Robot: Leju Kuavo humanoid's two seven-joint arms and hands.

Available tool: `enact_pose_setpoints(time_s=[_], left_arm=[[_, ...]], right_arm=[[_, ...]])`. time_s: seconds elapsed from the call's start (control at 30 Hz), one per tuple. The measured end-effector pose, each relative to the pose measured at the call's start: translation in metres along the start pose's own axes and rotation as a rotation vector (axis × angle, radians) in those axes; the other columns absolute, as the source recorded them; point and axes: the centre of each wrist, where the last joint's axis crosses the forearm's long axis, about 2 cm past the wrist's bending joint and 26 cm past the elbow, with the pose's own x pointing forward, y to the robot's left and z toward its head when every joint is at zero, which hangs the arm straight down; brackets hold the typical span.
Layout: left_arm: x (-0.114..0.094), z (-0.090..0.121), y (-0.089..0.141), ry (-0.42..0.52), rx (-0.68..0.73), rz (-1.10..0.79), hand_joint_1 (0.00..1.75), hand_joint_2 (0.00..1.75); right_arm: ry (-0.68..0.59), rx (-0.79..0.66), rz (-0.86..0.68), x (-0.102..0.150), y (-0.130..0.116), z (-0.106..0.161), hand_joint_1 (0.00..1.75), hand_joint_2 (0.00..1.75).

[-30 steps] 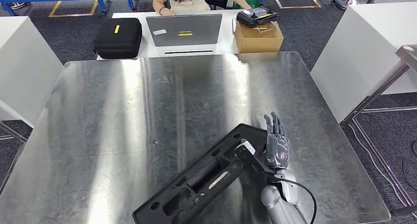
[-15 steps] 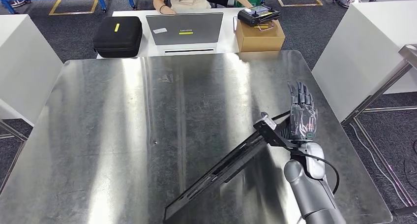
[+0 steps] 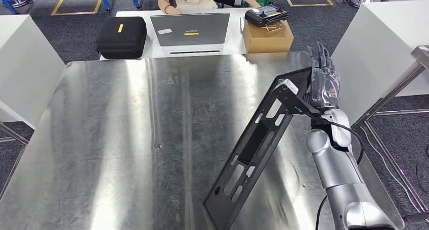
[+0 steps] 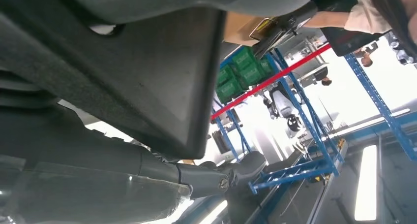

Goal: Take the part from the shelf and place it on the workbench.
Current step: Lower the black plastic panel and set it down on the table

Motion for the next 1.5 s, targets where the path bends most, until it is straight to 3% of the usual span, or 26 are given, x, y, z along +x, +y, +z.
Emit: enact_pose_setpoints(time_s=[0.23, 0.63, 0.97, 1.5], left_arm=[[0.000, 0.000, 0.000, -0.010, -0.004, 0.009, 0.00, 0.00], [-0.001, 0.000, 0.000, -0.006, 0.001, 0.017, 0.00, 0.00], [-0.001, 0.001, 0.000, -0.001, 0.006, 0.029, 0.00, 0.00], [-0.002, 0.001, 0.000, 0.009, 0.007, 0.036, 0.00, 0.00]], right_arm=[[0.007, 0.056, -0.028, -0.002, -0.001, -0.009, 0.00, 0.00], [0.008, 0.073, 0.005, -0.002, -0.022, -0.043, 0.00, 0.00], [0.095, 0.312, 0.030, -0.012, 0.018, -0.020, 0.00, 0.00], [0.137, 0.483, 0.070, -0.017, 0.028, -0.017, 0.00, 0.00]])
